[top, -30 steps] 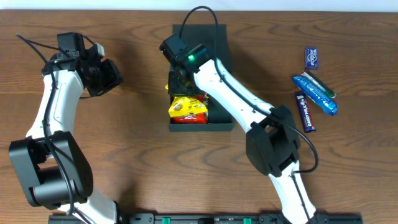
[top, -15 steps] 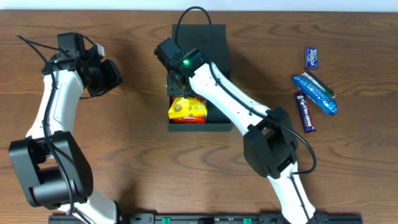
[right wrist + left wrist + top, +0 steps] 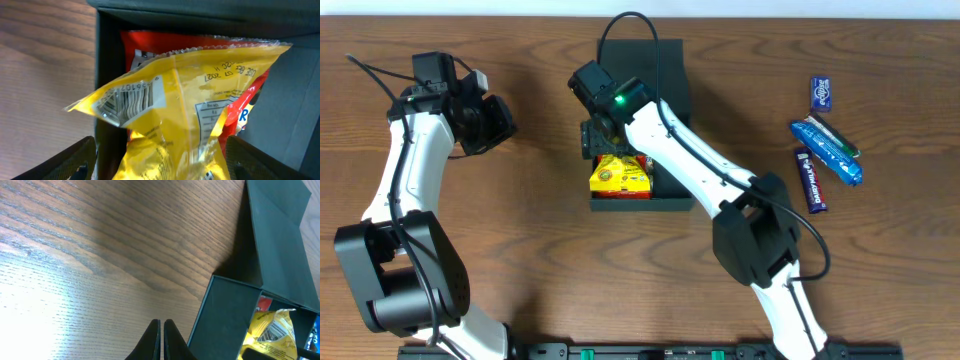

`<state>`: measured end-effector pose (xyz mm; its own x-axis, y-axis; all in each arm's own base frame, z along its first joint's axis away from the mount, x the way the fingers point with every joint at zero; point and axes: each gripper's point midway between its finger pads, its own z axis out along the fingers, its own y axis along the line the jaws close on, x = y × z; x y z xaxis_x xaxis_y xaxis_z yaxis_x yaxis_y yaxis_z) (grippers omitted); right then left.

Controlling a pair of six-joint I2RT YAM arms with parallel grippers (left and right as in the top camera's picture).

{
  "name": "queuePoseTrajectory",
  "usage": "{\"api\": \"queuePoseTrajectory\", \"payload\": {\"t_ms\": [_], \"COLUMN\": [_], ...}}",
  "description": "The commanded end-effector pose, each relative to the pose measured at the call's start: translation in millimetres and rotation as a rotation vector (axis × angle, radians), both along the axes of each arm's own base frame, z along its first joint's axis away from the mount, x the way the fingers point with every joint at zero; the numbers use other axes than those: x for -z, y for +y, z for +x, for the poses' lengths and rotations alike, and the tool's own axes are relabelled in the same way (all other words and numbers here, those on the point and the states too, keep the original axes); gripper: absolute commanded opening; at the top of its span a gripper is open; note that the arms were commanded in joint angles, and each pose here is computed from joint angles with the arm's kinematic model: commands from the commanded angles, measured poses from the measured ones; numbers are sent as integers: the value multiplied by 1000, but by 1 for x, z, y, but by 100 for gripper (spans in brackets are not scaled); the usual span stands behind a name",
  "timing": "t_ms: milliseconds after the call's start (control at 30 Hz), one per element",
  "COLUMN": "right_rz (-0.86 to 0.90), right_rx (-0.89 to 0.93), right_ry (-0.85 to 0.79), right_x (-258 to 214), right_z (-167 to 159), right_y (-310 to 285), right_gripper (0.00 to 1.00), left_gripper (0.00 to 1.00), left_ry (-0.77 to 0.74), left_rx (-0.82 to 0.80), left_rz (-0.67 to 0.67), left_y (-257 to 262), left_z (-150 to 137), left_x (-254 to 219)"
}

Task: Pack container
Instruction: 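Carry the yellow bag over the box and lower it inside, then release the yellow bag and move the right gripper to the blue bar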

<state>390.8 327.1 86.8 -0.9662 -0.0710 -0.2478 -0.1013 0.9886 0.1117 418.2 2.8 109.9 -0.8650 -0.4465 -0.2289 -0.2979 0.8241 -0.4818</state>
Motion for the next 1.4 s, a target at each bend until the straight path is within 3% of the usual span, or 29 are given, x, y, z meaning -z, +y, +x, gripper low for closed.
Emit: {"api": "queuePoseTrajectory", "payload": {"t_ms": [0, 200, 300, 367, 533, 833, 1067, 1367], "right_rz": [71, 29, -160, -249, -445, -519, -497, -398], "right_rx": [-48, -33, 61, 66, 109, 212, 90, -70], "right_ry": [-119, -307, -434, -405, -176, 36, 194, 249], "right_x": [-65, -139, -184, -188, -155, -80, -15, 37], "right_z": [8, 23, 44, 48, 38, 47, 46, 55], "right_y": [-4, -50, -142, -192, -312, -435, -456, -439], "right_gripper": [88, 94, 88, 89, 80, 86, 82, 80], "left_gripper": [6, 6, 6, 6, 6, 6, 11, 13], "left_ry": [-38, -37, -35, -36, -37, -42, -41, -41], "left_rx": [10, 10, 14, 23, 40, 46, 45, 45], "left_rz": [28, 28, 27, 28, 32, 34, 35, 34], "left_y": [5, 4, 2, -1, -9, -11, -10, -11], "left_z": [5, 5, 4, 4, 5, 6, 6, 6], "left_x": [-10, -10, -10, -10, -10, -10, -10, -10]}}
